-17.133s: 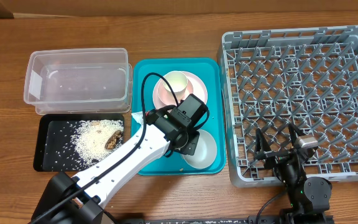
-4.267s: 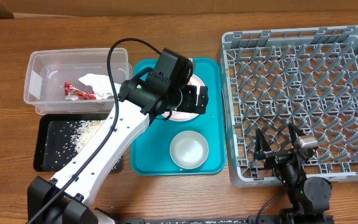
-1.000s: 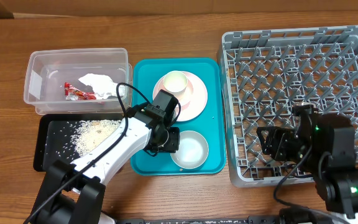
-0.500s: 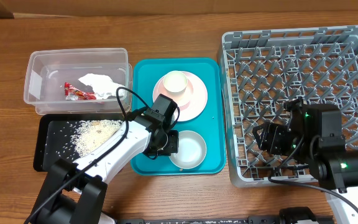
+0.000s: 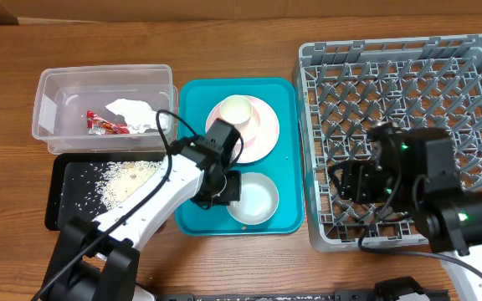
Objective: Sort waste into correct bins and load items into the dishwasher
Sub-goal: 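Move the right gripper toward the bowl held by the left gripper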
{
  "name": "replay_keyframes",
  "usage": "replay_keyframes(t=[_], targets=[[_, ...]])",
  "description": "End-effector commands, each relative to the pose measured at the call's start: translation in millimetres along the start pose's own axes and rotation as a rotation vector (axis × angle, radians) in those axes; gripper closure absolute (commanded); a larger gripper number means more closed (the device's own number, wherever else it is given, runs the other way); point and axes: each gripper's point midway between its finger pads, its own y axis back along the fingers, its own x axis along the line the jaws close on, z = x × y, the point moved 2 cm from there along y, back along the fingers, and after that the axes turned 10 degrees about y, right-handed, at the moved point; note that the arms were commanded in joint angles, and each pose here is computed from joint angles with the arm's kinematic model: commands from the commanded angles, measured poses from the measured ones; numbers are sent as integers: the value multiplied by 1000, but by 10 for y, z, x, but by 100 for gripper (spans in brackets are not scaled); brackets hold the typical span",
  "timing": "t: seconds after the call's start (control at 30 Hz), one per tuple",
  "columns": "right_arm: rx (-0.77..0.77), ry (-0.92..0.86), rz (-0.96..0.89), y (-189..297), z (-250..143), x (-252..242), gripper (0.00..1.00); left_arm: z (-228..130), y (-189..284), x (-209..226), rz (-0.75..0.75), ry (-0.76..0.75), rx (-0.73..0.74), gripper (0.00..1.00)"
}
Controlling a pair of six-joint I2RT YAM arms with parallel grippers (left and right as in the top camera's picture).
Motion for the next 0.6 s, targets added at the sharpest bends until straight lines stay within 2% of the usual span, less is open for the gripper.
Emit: replay_keyframes(t=[0.0,0.17,0.33,0.57], targets=[[44,72,46,-104,24,178,31,117,282,-150,-46,-31,-63,96],[145,169,15,-412,-69,331,32,132,403,-198,-49,-40,-64,96],[183,251,52,-666,-93,559,33,125,436,-250,-73,-75,-57,96],[244,280,-3,-939,-149,530,33,116,437,-265,-83,-77,-51,96]])
